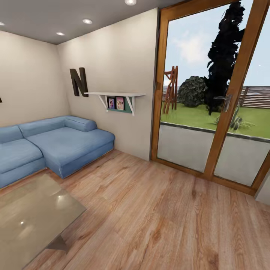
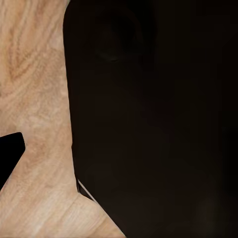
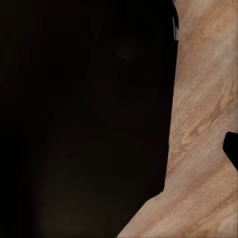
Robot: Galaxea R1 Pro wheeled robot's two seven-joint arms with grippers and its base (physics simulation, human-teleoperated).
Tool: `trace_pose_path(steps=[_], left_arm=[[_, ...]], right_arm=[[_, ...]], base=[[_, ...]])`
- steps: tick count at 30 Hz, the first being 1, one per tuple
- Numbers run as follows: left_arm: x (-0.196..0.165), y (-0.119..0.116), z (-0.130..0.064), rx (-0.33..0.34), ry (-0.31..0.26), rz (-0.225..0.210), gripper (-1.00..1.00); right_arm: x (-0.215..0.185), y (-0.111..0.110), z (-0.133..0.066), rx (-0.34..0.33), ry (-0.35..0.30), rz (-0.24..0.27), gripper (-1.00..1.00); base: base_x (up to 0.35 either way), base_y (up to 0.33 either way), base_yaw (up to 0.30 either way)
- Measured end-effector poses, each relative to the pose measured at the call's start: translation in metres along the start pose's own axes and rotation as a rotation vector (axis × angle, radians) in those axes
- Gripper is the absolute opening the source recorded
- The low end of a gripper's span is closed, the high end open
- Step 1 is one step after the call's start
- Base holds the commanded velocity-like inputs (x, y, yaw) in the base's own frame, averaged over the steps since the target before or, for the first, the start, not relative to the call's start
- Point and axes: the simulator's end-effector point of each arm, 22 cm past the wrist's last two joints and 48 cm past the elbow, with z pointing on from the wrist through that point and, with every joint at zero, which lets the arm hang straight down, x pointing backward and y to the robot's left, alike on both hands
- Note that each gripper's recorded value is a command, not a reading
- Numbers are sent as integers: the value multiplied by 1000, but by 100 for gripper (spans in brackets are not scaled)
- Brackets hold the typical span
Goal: Turn on the radio receiver that's on the table in the living room.
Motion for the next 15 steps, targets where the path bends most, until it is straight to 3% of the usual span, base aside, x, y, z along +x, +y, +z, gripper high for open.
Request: trace_pose_path(steps=[8, 15], left_arm=[[-13, 7, 0, -10, -32, -9, 100], [-15, 8, 0, -11, -39, -13, 100]], right_arm=[[-8, 3, 0, -2, -11, 4, 100], [-9, 3, 0, -3, -14, 2, 100]], base=[[0, 0, 1], [0, 0, 215]])
